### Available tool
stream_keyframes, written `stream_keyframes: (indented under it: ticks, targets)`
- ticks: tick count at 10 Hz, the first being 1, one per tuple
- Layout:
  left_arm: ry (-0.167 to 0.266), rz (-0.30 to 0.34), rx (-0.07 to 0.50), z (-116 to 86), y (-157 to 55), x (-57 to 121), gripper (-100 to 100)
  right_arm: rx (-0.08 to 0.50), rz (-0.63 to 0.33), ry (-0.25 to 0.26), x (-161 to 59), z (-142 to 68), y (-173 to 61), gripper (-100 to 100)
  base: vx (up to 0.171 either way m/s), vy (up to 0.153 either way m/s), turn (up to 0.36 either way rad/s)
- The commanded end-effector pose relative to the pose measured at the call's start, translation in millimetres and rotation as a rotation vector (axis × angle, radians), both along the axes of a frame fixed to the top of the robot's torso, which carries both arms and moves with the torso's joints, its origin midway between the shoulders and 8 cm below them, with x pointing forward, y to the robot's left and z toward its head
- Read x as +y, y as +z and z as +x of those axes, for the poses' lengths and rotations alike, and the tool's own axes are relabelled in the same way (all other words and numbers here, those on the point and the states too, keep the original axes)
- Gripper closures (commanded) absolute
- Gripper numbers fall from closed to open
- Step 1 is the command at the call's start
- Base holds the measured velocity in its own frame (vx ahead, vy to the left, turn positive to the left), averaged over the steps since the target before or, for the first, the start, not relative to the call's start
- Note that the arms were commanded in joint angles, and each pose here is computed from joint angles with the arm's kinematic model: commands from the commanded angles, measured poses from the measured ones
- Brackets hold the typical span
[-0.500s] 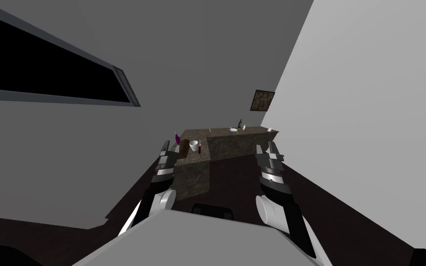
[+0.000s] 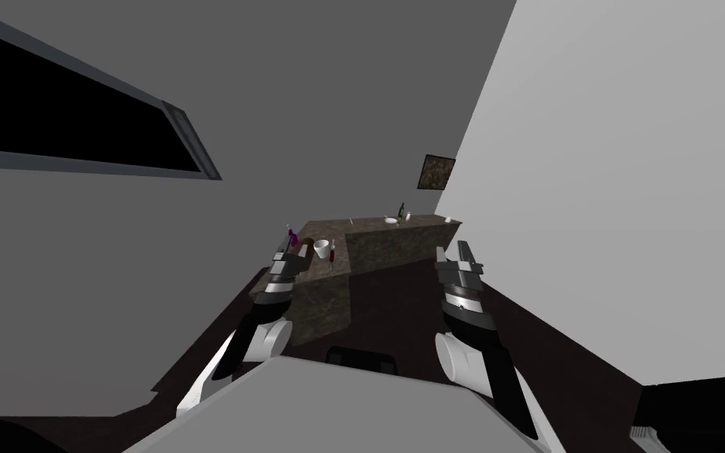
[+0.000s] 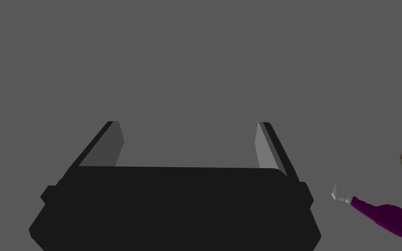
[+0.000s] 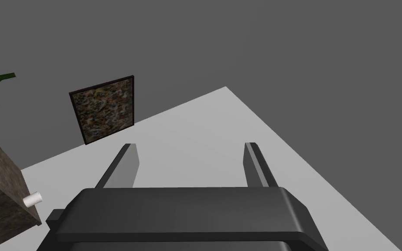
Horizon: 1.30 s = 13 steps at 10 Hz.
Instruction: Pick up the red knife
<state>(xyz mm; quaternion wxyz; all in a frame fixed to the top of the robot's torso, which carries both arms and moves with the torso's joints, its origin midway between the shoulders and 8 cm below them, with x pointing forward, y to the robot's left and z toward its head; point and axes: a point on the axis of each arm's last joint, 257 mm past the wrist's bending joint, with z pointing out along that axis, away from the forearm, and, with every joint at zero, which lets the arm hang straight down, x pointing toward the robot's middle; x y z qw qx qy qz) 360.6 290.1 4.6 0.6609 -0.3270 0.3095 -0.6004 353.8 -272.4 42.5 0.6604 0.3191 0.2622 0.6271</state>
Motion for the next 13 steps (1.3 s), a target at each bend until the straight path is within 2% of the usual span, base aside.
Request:
stream_keyframes:
  ticks: [1,2,4,5,7,10,11,12,13]
  targets:
    - [-0.035,0.009,0.018,6,2,-1.0,-100,0.0,0.0,0.0,0,0,0,0,0.018,-0.098,-0.157]
    - [-0.04,0.019,0.02,7,2,-2.1,-100,0.0,0.0,0.0,0,0,0,0,0.015,-0.064,-0.05]
    - [-0.088,0.028,0.052,17,3,-3.7,-100,0.0,0.0,0.0,0,0,0,0,0.014,-0.067,-0.19]
    - [-0.091,0.036,0.053,17,3,-4.5,-100,0.0,0.0,0.0,0,0,0,0,0.012,-0.054,-0.067]
    - [-0.14,0.037,0.099,29,1,-5.9,-100,0.0,0.0,0.0,0,0,0,0,0.007,-0.059,-0.16]
    - [-0.172,0.061,0.137,37,-2,-8.5,-100,0.0,0.0,0.0,0,0,0,0,0.014,-0.044,-0.151]
    - [-0.195,0.063,0.174,44,-7,-9.0,-100,0.0,0.0,0.0,0,0,0,0,0.001,-0.04,-0.188]
    - [-0.198,0.071,0.175,44,-7,-9.6,-100,0.0,0.0,0.0,0,0,0,0,0.002,-0.027,-0.096]
    - [-0.219,0.071,0.216,52,-13,-9.5,-100,0.0,0.0,0.0,0,0,0,0,0.01,-0.03,-0.228]
